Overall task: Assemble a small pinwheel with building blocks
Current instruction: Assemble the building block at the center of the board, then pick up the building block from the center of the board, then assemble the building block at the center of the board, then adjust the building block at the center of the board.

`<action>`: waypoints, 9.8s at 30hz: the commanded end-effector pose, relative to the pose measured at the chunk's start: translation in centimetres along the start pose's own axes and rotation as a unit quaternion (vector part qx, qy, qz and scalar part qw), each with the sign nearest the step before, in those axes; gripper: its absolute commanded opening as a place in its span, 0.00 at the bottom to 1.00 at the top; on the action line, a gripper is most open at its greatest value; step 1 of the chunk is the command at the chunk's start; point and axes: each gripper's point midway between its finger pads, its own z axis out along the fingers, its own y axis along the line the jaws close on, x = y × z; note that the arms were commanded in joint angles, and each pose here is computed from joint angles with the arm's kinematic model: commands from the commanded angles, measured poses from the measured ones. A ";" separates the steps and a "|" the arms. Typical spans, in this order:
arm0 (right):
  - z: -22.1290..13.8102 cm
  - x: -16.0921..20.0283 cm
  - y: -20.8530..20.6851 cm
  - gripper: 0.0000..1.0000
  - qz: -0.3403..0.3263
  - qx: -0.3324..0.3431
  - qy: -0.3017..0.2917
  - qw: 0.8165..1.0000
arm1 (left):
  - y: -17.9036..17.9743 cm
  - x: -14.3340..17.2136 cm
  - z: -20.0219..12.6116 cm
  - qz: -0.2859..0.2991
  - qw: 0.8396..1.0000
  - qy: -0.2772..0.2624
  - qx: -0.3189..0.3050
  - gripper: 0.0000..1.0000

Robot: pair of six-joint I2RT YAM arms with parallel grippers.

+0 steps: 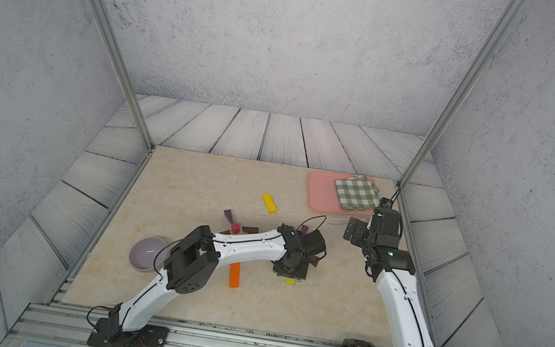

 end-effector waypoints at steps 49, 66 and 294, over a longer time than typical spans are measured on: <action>0.2 1.1 0.9 0.99 0.018 -0.035 0.012 0.999 | 16.6 -23.8 -1.1 -0.224 0.969 -0.103 0.001 0.70; 0.7 1.1 1.2 0.99 0.016 -0.040 0.014 0.999 | 16.5 -24.8 2.1 -0.277 0.956 -0.088 0.046 0.57; -1.9 15.0 8.8 1.00 0.011 -0.087 0.216 0.972 | 42.2 -3.1 -25.3 -0.273 0.905 -0.312 -0.093 0.96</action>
